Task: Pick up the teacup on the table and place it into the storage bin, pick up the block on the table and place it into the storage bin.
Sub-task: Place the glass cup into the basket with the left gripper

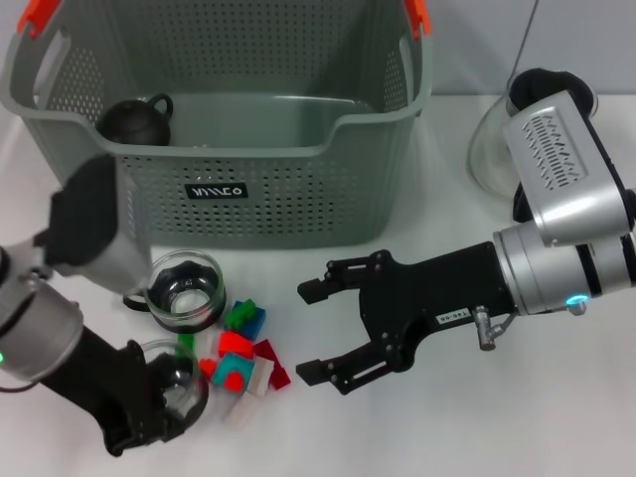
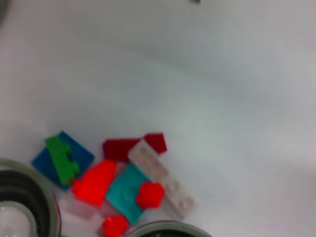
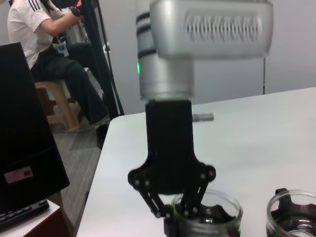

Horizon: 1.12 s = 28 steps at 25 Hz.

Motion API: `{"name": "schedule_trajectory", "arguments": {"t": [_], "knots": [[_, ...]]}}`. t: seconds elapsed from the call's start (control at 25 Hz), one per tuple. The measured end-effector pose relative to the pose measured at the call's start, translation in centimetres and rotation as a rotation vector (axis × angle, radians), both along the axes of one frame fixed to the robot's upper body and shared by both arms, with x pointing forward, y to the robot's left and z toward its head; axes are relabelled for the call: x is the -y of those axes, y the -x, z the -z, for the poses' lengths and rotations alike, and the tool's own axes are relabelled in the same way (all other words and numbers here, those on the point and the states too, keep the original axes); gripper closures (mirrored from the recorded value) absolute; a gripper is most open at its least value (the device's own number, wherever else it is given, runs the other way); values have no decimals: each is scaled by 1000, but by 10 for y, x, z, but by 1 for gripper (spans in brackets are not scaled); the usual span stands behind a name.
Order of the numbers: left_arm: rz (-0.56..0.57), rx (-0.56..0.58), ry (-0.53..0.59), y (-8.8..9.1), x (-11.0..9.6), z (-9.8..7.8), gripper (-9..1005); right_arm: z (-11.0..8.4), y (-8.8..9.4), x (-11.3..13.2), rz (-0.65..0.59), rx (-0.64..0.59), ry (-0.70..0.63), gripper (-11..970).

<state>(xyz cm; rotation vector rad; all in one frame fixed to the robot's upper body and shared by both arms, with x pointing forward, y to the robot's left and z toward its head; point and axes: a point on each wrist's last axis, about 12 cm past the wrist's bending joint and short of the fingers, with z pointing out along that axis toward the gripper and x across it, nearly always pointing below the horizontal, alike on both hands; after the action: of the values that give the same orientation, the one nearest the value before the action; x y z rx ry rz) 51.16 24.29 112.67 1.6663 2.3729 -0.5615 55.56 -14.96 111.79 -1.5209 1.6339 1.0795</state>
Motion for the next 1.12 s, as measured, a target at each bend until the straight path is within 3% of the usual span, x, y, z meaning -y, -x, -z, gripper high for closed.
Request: {"name": "schedule_trajectory", "arguments": {"t": [0.4, 0.6, 0.84, 1.0, 1.12], "knots": [[-277, -6, 429, -2, -42, -52, 944, 1, -1, 14, 48, -20, -12, 14], [-330, 63, 588, -20, -46, -85, 943, 6, 2, 26, 69, -37, -9, 14], [-335, 267, 619, -66, -29, -127, 942, 7, 6, 33, 55, -59, -5, 14], [-391, 371, 591, -102, -15, -134, 941, 6, 7, 34, 49, -72, -1, 14], [-439, 424, 529, -125, -4, -127, 941, 6, 7, 34, 50, -80, 0, 14]]}}
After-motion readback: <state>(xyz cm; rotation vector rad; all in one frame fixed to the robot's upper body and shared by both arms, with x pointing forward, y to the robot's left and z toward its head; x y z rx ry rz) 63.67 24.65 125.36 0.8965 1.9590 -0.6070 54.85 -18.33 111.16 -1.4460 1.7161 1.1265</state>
